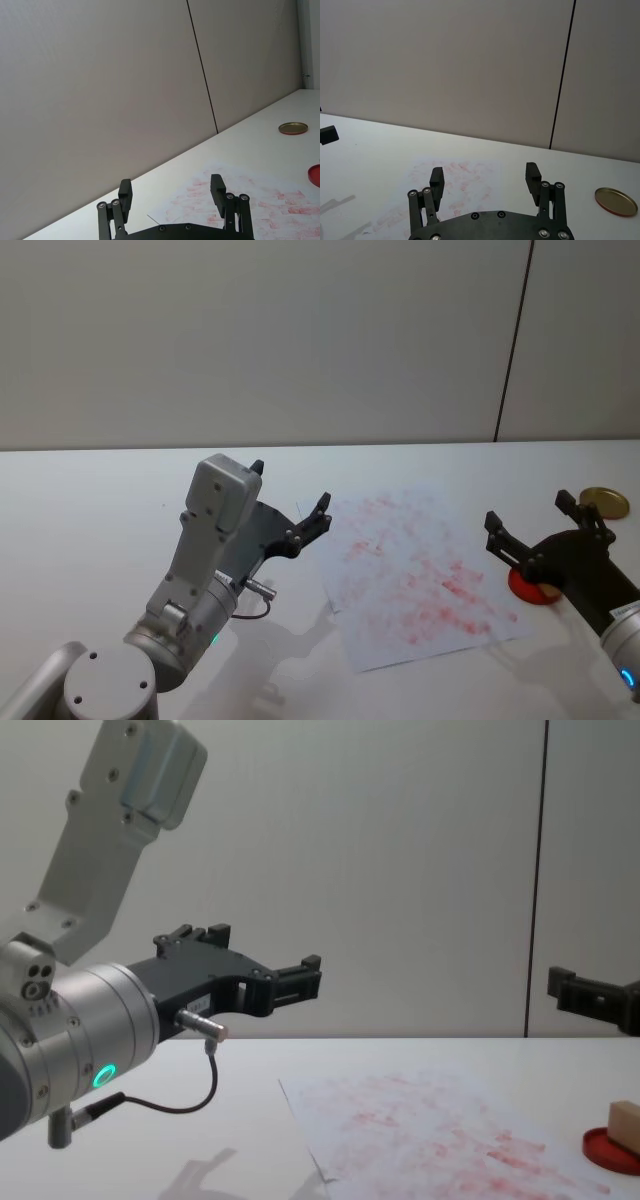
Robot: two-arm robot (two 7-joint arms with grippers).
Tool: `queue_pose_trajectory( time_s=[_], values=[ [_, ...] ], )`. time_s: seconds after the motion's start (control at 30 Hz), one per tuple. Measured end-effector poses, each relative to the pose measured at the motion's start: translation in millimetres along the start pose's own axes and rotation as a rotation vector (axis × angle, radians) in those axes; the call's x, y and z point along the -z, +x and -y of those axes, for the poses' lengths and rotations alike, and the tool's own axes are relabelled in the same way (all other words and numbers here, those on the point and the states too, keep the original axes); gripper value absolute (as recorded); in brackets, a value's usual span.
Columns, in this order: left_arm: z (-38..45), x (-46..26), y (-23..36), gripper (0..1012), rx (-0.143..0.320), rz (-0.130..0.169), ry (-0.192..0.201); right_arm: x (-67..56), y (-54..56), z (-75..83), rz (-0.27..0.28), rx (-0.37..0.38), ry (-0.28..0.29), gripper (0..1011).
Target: Use the one hand to pick up the stamp and affix it onto the A4 paper.
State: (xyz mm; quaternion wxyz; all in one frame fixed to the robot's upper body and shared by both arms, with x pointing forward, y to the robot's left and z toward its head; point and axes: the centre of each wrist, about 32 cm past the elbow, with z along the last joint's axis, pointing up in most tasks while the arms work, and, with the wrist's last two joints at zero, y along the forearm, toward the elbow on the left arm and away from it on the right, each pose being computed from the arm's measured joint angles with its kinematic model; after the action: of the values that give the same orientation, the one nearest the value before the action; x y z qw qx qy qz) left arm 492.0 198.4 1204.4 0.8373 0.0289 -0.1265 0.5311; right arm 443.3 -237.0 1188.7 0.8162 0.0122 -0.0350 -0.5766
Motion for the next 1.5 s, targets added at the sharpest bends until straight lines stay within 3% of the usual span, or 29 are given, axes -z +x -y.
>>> queue_pose_trajectory(
  time_s=[0.9,1.5],
  values=[
    [0.0,0.0,0.0,993,0.000,0.000,0.000,0.6,1.9,-0.1,-0.001,0.000,-0.003,1001],
    [0.0,0.0,0.0,993,0.000,0.000,0.000,16.0,33.1,4.5,-0.006,-0.007,-0.107,1001]
  ],
)
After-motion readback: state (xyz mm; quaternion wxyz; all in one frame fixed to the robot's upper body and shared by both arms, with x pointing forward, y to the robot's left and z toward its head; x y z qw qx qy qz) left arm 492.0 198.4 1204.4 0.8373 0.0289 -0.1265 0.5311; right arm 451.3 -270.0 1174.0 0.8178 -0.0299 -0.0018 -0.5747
